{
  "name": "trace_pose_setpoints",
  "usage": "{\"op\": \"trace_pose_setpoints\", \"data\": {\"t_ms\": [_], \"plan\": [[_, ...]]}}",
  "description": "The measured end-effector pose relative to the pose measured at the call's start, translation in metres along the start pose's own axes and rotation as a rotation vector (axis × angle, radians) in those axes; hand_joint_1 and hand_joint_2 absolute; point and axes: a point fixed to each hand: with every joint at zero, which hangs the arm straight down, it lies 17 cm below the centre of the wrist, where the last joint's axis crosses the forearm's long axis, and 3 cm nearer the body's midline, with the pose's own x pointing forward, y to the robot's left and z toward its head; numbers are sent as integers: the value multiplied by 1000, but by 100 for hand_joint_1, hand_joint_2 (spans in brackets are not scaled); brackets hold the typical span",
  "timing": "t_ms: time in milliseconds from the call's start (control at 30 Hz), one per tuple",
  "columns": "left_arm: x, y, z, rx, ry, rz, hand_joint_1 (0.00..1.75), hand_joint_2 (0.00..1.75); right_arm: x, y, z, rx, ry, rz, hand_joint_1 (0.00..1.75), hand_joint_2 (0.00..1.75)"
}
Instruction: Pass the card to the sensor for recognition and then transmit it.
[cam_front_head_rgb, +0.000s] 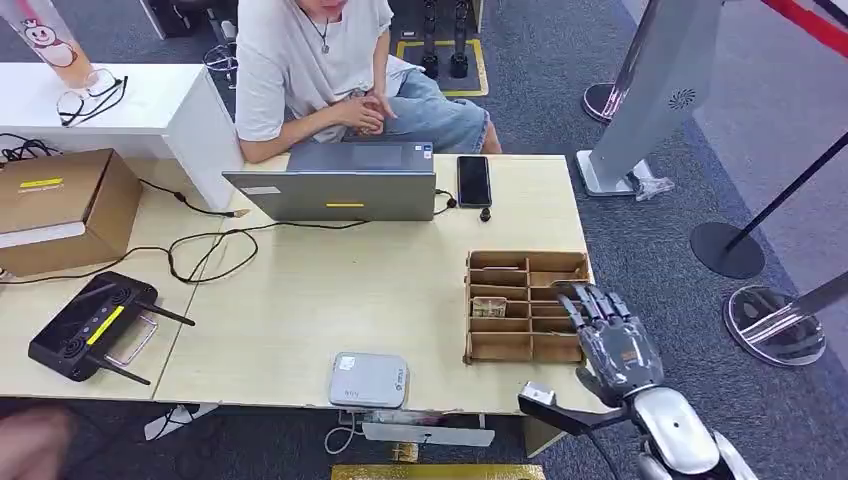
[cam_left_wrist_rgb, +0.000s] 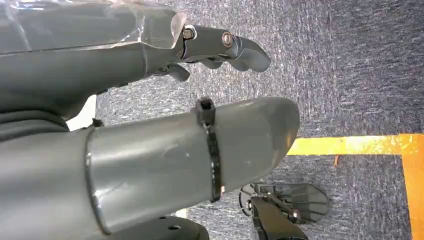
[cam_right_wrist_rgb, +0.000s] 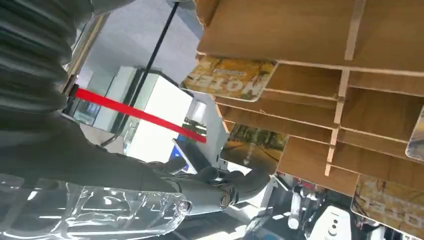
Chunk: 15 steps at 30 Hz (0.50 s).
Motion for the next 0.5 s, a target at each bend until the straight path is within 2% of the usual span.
{"op": "trace_pose_setpoints", "data": {"t_ms": [33, 67, 100, 233, 300, 333, 500], "plan": [[0, 0, 0, 0, 0, 0, 0, 0, 1, 0, 0, -2, 0, -2, 21, 175], [0, 0, 0, 0, 0, 0, 0, 0, 1, 1, -1, -2, 1, -3, 44, 175], [0, 0, 0, 0, 0, 0, 0, 0, 2, 1, -1, -3, 1, -5, 52, 175], [1, 0, 0, 0, 0, 0, 0, 0, 4, 1, -4, -9, 3, -1, 63, 175], [0, 0, 0, 1, 1, 0, 0, 0, 4, 2, -4, -8, 3, -2, 80, 175], [0, 0, 0, 1, 1, 0, 0, 0, 4, 3, -5, -7, 2, -2, 84, 175], [0, 0, 0, 1, 1, 0, 0, 0, 4, 4, -6, -4, 3, -4, 80, 175]]}}
